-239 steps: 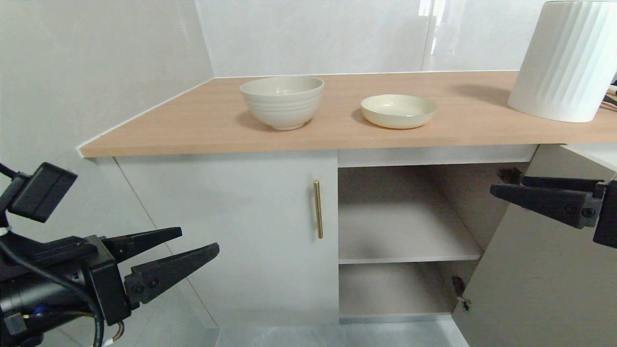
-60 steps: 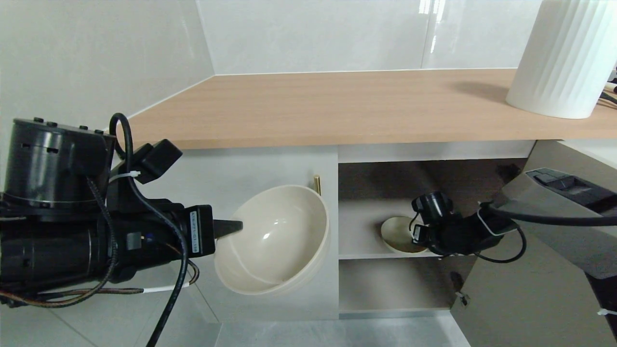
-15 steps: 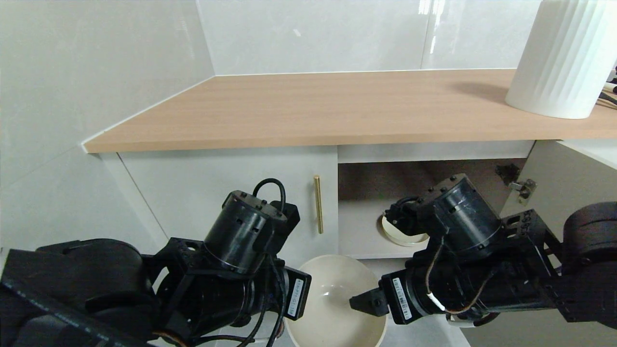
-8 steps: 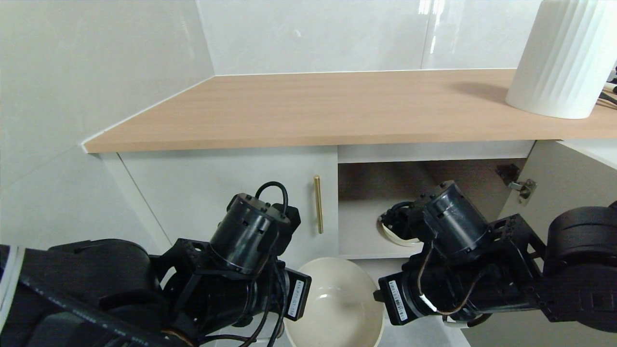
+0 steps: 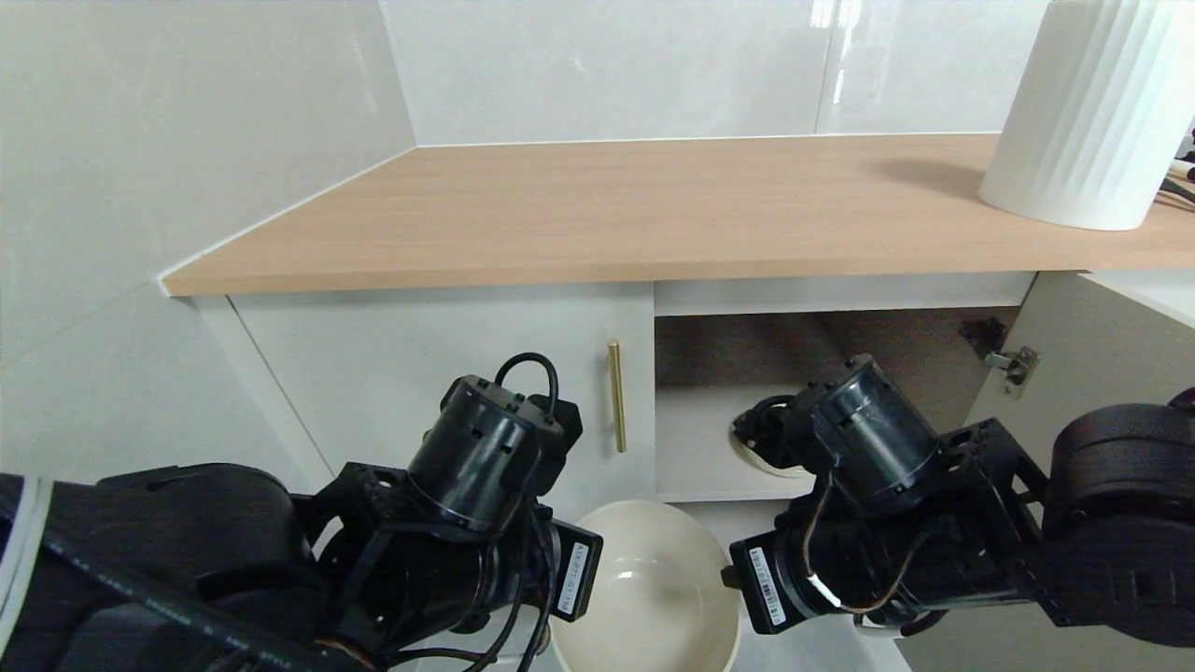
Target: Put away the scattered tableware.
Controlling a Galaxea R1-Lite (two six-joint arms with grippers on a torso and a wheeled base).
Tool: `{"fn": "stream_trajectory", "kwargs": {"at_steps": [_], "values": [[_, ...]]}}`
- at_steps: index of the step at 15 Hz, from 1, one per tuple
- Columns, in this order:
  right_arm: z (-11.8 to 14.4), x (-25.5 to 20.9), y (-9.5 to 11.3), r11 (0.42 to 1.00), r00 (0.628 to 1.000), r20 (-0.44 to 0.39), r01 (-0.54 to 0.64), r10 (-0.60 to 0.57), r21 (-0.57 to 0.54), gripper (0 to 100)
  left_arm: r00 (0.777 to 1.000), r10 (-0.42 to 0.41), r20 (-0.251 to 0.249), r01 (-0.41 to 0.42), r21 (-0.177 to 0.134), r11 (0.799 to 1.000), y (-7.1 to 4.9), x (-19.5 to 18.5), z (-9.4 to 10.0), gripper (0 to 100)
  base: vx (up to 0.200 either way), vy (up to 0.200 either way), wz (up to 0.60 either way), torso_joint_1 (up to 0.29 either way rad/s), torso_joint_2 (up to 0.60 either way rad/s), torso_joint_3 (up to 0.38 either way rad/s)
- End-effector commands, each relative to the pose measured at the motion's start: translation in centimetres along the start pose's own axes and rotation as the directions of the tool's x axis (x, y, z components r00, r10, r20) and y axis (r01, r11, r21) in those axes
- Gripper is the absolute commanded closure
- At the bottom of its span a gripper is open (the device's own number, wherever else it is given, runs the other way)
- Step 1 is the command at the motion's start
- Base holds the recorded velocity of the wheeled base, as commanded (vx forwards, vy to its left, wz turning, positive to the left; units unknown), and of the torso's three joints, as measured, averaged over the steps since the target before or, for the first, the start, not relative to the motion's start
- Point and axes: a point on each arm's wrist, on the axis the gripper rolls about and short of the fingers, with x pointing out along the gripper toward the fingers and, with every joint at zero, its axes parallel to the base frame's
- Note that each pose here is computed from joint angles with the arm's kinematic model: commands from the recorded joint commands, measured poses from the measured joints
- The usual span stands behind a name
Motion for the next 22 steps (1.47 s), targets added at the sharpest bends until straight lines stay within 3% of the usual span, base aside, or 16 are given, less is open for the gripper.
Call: {"fn": "stream_trajectory", "kwargs": {"at_steps": [1, 7, 8, 10, 11, 14, 18, 22], "values": [[-0.1, 0.2, 0.0, 1.000, 1.000, -0.005, 0.001, -0.001, 0.000, 100, 1.000, 0.006, 0.001, -0.006, 0.000, 1.000, 0.0, 0.1, 0.0, 0, 0.000, 0.000, 0.00, 0.000, 0.00, 0.000], [0.0, 0.5, -0.2, 1.000, 1.000, -0.007, 0.018, -0.018, 0.007, 100, 0.999, 0.037, 0.025, -0.037, -0.006, 0.999, 0.1, 0.0, 0.2, 0, 0.000, 0.000, 0.00, 0.000, 0.00, 0.000], [0.3, 1.1, -1.3, 0.997, 0.997, -0.003, 0.072, -0.072, 0.034, 100, 0.997, 0.051, 0.055, -0.050, -0.018, 0.999, 0.2, -0.2, 0.5, 0, 0.000, 0.000, 0.00, 0.000, 0.00, 0.000], [1.4, 2.0, -4.3, 0.978, 0.985, 0.007, 0.169, -0.171, 0.120, 100, 0.990, 0.058, 0.127, -0.048, -0.086, 0.995, 0.3, -0.6, 1.2, 0, 0.000, 0.000, 0.00, 0.000, 0.00, 0.000], [2.5, 2.2, -5.9, 0.963, 0.979, 0.033, 0.191, -0.201, 0.191, 100, 0.988, 0.055, 0.143, -0.041, -0.098, 0.994, 0.3, -0.8, 1.4, 0, 0.000, 0.000, 0.00, 0.000, 0.00, 0.000], [4.4, 2.5, -10.1, 0.895, 0.957, 0.049, 0.247, -0.284, 0.372, 100, 0.987, 0.064, 0.146, -0.048, -0.109, 0.993, 0.6, -0.8, 1.6, 0, 0.000, 0.000, 0.00, 0.000, 0.00, 0.000], [5.2, 5.0, -12.8, 0.803, 0.904, 0.036, 0.359, -0.426, 0.475, 100, 0.986, 0.066, 0.155, -0.049, -0.116, 0.992, 0.8, -1.1, 1.7, 0, 0.000, 0.000, 0.00, 0.000, 0.00, 0.000], [6.2, 5.2, -15.2, 0.761, 0.874, 0.104, 0.348, -0.474, 0.548, 100, 0.986, 0.068, 0.151, -0.051, -0.113, 0.992, 0.8, -1.0, 1.7, 0, 0.000, 0.000, 0.00, 0.000, 0.00, 0.000]]}}
